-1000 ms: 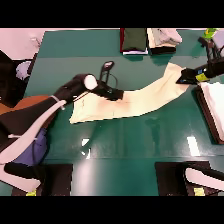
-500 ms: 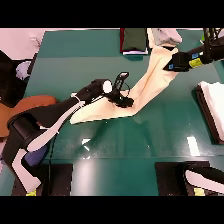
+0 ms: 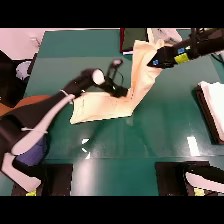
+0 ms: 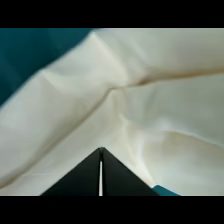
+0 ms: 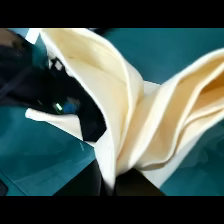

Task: Fold the shirts.

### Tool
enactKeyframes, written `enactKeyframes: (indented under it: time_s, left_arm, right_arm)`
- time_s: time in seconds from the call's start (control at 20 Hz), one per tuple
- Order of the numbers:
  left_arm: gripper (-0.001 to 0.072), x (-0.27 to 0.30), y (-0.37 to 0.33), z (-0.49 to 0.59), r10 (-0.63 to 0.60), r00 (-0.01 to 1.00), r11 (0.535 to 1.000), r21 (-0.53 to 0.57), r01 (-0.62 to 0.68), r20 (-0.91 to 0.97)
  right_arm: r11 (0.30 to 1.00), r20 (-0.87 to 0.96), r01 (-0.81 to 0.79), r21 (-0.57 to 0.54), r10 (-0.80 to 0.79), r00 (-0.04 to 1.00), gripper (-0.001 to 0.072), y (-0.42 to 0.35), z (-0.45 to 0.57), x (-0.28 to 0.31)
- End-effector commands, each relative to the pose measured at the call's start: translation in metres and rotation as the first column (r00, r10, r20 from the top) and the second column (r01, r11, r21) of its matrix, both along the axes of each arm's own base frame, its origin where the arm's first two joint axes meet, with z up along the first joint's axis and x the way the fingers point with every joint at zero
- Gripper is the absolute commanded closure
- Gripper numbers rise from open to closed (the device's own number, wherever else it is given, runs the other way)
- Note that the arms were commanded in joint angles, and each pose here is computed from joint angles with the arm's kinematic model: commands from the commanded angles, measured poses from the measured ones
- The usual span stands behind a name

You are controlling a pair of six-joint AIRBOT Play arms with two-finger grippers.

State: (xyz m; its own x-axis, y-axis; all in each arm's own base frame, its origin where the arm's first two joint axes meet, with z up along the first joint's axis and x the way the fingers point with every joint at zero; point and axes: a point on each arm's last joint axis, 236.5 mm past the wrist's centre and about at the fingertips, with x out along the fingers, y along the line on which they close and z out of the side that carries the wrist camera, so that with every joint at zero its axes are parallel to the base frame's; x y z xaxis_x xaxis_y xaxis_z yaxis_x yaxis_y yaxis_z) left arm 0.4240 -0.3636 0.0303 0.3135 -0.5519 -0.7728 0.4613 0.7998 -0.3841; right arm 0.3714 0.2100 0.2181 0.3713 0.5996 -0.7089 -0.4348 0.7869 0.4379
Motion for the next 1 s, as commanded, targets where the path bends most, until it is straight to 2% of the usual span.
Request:
enactKeyframes:
  time_s: [0.0,0.15,0.3,0.45,0.55,0.6,0.65,0.7,0.75,0.85,0.95]
  left_arm:
    - [0.0682,0.036,0.096,0.09,0.124,0.971,0.989,0.054,-0.138,0.206]
    - [0.0682,0.042,0.191,0.177,0.247,0.884,0.952,0.07,-0.297,0.397]
    - [0.0682,0.021,0.264,0.244,0.352,0.784,0.903,0.033,-0.428,0.512]
    - [0.0682,-0.005,0.297,0.285,0.4,0.714,0.876,-0.009,-0.483,0.575]
    - [0.0682,-0.018,0.303,0.293,0.398,0.706,0.871,0.001,-0.492,0.585]
    - [0.0682,-0.022,0.304,0.291,0.396,0.716,0.871,0.012,-0.492,0.575]
    - [0.0682,-0.025,0.304,0.288,0.395,0.725,0.871,0.021,-0.491,0.564]
    - [0.0682,-0.028,0.305,0.283,0.394,0.737,0.871,0.035,-0.491,0.549]
    - [0.0682,-0.03,0.305,0.28,0.392,0.746,0.871,0.045,-0.49,0.538]
    - [0.0682,-0.031,0.305,0.277,0.391,0.753,0.871,0.054,-0.489,0.529]
    - [0.0682,-0.033,0.305,0.275,0.39,0.759,0.871,0.059,-0.488,0.521]
  right_arm:
    - [0.998,0.029,-0.052,0.046,0.05,0.998,0.0694,0.046,0.001,-0.001]
    - [0.987,0.072,-0.138,0.085,0.132,0.989,0.0694,0.113,-0.01,-0.006]
    - [0.971,0.089,-0.21,0.117,0.201,0.976,0.0693,0.19,-0.043,-0.013]
    - [0.963,0.082,-0.241,0.123,0.232,0.969,0.0692,0.256,-0.102,-0.018]
    - [0.963,0.069,-0.242,0.118,0.235,0.97,0.0687,0.287,-0.145,-0.019]
    - [0.963,0.055,-0.244,0.117,0.239,0.97,0.0606,0.297,-0.162,-0.022]
    - [0.962,0.035,-0.25,0.11,0.248,0.968,0.0412,0.303,-0.178,-0.026]
    - [0.961,0.012,-0.258,0.101,0.258,0.966,0.0275,0.305,-0.187,-0.029]
    - [0.958,-0.013,-0.276,0.082,0.278,0.96,0.0239,0.3,-0.188,-0.033]
    - [0.953,-0.039,-0.301,0.035,0.302,0.952,0.024,0.275,-0.175,-0.027]
    - [0.959,-0.016,-0.275,-0.064,0.274,0.962,0.024,0.226,-0.16,-0.006]
